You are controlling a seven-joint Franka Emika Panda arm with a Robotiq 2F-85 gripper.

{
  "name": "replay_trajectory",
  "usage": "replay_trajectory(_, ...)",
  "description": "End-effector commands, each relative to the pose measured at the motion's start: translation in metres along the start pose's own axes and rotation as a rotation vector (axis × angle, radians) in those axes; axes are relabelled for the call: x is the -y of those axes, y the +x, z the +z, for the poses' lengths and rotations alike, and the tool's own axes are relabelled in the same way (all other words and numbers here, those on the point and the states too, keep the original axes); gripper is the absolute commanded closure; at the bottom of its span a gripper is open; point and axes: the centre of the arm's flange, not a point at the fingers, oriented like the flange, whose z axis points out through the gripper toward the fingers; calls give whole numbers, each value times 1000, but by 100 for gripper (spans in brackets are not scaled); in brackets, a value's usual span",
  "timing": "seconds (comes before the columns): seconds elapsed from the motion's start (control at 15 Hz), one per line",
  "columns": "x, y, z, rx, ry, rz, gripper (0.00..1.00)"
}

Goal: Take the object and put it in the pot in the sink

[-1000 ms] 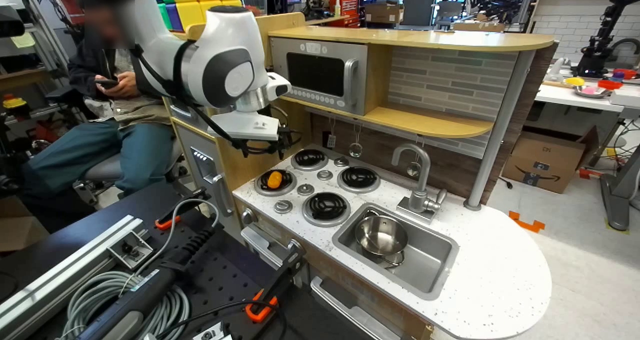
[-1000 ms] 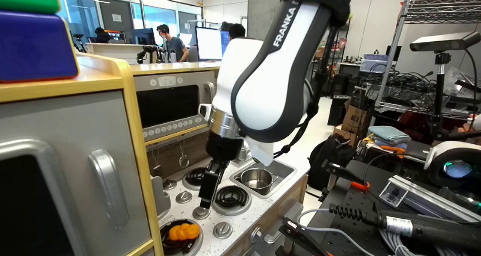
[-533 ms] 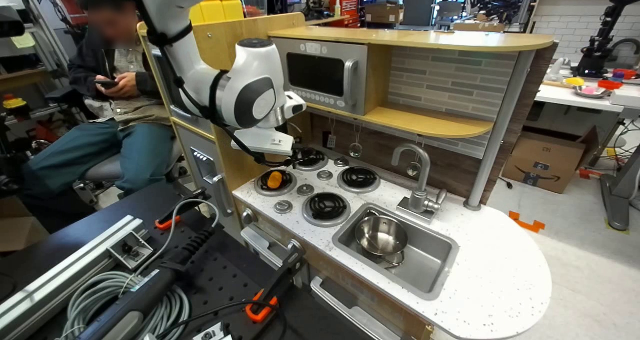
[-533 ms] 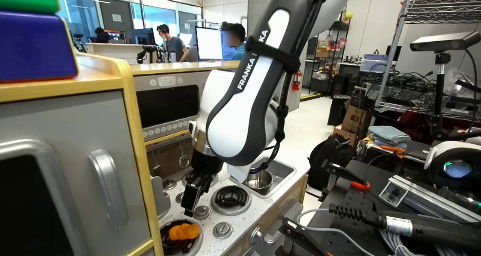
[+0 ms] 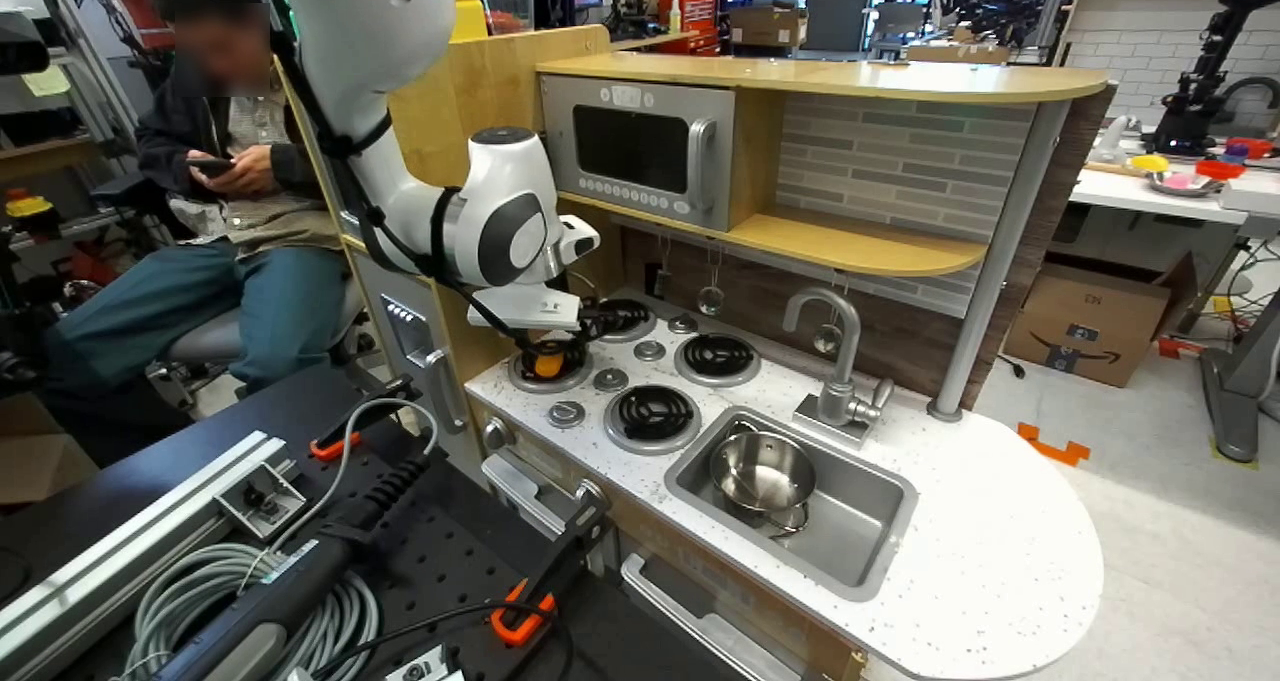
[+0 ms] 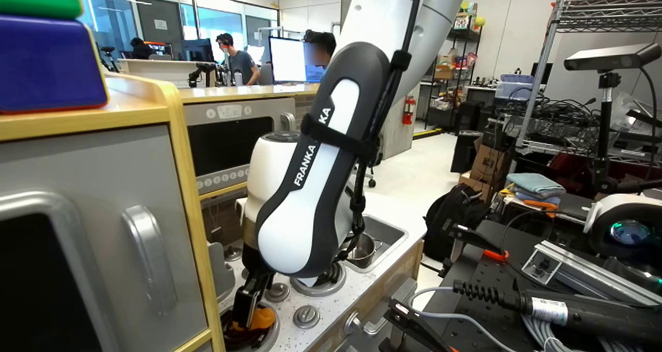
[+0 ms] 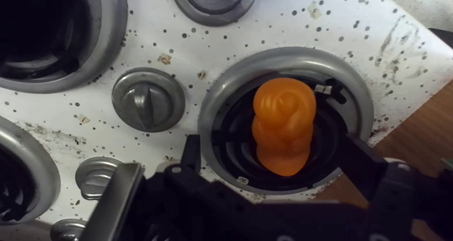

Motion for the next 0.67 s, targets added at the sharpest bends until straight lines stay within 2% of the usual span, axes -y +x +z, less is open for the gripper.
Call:
replay_trajectory(0.0,-3,16,26,27,-29,0,26)
replay_trajectory(0.07,-5,16,29,35,-31,6,31)
replay_trajectory(0.47,-20,25,24,59,-26,46,78)
replay_trajectory(0.6,-23,30,17,49,-28,54,82)
